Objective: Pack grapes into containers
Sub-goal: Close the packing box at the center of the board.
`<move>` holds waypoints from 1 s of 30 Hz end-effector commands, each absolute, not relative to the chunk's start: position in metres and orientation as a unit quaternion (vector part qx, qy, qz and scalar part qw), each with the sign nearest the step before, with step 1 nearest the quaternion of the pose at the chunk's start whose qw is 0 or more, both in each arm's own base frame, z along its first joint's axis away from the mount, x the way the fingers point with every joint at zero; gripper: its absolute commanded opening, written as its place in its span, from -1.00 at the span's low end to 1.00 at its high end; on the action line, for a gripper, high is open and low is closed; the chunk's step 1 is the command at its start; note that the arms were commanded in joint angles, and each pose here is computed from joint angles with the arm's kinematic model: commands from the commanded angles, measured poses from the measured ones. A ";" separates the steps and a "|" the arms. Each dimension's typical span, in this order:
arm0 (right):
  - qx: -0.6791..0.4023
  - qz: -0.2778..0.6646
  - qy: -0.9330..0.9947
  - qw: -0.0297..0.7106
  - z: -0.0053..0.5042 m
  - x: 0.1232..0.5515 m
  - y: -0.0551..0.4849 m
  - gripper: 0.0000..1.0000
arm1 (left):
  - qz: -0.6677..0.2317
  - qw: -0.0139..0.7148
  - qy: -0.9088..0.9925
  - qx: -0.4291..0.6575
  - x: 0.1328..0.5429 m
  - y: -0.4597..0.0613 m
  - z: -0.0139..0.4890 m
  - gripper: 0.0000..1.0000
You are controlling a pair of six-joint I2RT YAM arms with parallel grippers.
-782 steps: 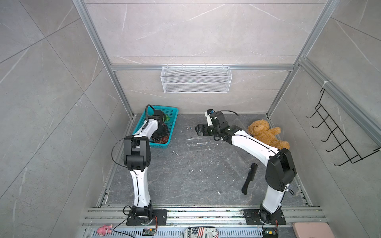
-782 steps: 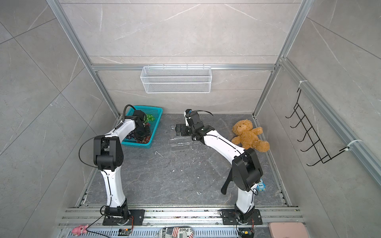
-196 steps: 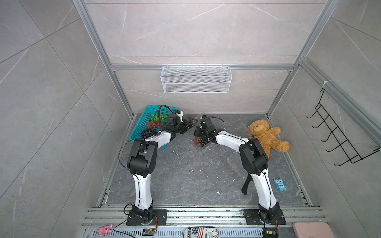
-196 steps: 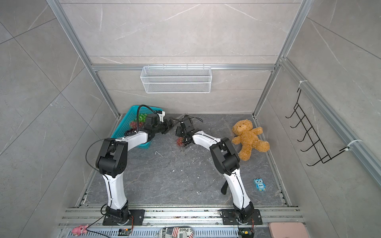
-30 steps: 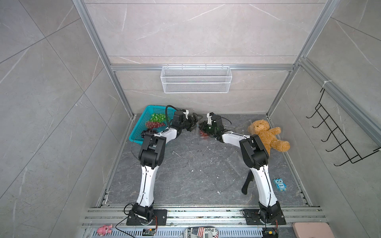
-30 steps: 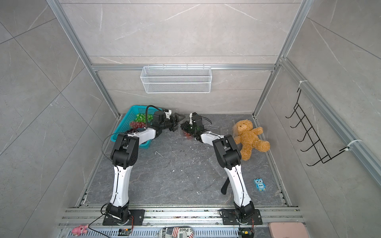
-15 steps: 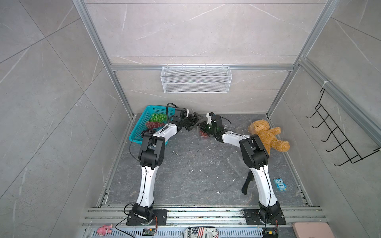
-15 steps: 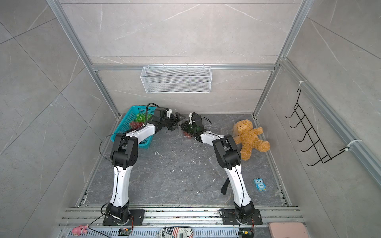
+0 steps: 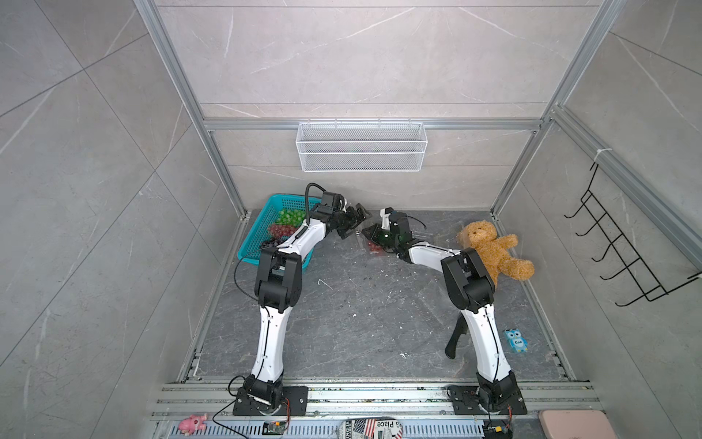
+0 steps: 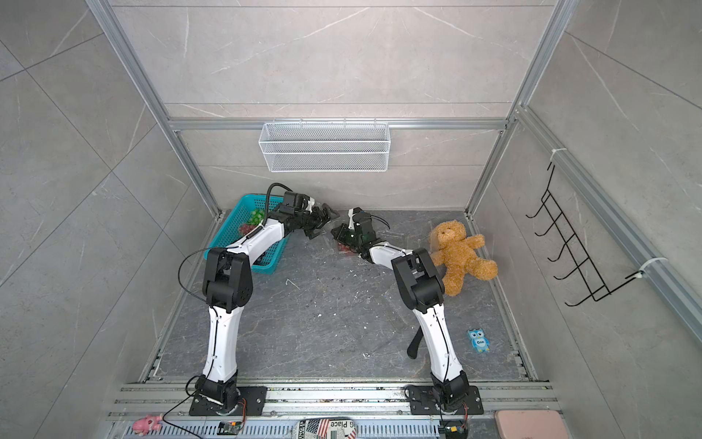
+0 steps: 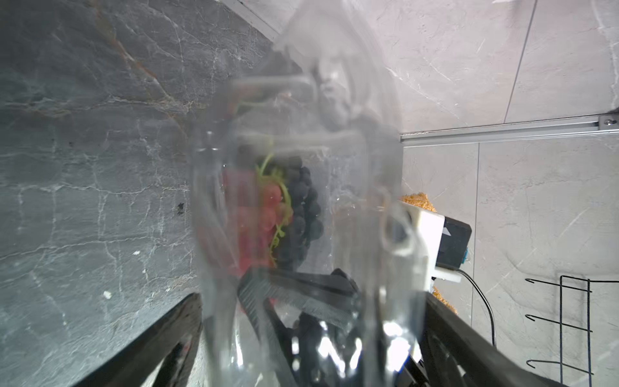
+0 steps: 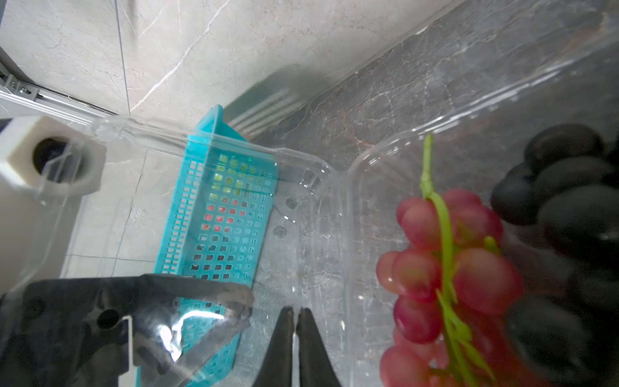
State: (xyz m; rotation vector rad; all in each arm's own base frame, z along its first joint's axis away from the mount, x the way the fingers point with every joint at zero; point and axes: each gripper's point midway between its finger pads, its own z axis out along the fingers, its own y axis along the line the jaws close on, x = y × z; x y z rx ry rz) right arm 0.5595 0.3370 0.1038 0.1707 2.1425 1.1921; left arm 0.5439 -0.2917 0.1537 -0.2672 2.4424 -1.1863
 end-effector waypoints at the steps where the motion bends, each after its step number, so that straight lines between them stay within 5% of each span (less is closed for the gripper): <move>1: 0.055 0.462 0.818 0.338 0.116 0.562 0.341 -0.79 | -0.434 0.225 0.869 -0.073 0.541 -0.296 0.187 1.00; 30: 0.060 0.468 0.822 0.318 0.092 0.562 0.356 -0.80 | -0.445 0.224 0.862 -0.091 0.552 -0.300 0.195 1.00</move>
